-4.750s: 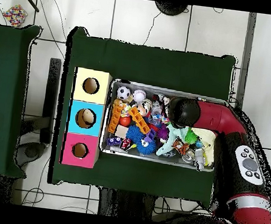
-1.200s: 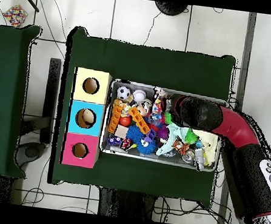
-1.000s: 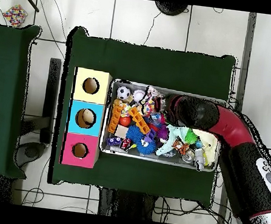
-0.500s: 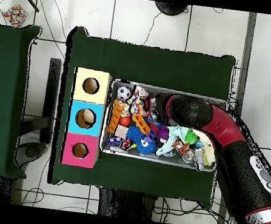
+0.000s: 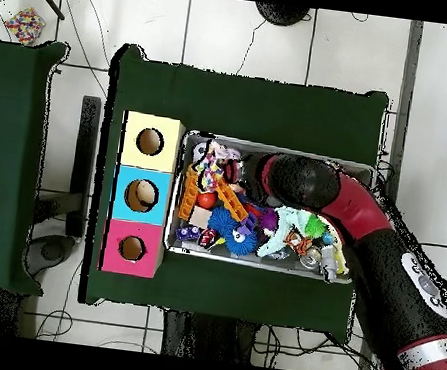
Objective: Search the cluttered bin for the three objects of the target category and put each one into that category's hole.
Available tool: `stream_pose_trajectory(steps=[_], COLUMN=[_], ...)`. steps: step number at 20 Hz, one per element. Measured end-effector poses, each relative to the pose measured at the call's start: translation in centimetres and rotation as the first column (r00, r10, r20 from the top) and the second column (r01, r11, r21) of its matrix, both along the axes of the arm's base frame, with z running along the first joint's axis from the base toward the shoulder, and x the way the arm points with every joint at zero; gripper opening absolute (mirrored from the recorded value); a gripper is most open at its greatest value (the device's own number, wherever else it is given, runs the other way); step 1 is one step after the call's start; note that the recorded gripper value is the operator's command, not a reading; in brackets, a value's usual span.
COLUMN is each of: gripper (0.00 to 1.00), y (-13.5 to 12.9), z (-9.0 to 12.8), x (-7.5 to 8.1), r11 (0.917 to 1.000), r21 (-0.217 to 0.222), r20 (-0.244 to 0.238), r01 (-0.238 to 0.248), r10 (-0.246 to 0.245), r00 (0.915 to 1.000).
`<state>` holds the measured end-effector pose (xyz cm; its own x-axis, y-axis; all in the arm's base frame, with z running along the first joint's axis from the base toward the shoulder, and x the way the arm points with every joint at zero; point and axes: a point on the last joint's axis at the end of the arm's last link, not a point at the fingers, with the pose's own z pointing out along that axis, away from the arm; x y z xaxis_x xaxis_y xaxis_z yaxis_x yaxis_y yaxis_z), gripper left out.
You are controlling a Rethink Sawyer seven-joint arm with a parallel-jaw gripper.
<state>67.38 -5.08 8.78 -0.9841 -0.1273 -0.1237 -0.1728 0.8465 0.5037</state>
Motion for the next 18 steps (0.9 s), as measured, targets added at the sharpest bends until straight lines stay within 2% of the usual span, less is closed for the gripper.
stream_pose_trajectory(steps=[8, 13, 18], gripper=[0.00, 0.00, 0.00], y=[3.1, 5.0, 6.2], z=[0.6, 1.9, 2.9], x=[-0.2, 0.3, 1.1], r11=[0.9993, 0.9985, 0.9988], r21=[0.012, 0.007, 0.000], r20=[-0.012, 0.002, 0.030], r01=[-0.036, -0.054, -0.049], r10=[0.036, 0.054, 0.049], r00=[0.9993, 0.9985, 0.9983])
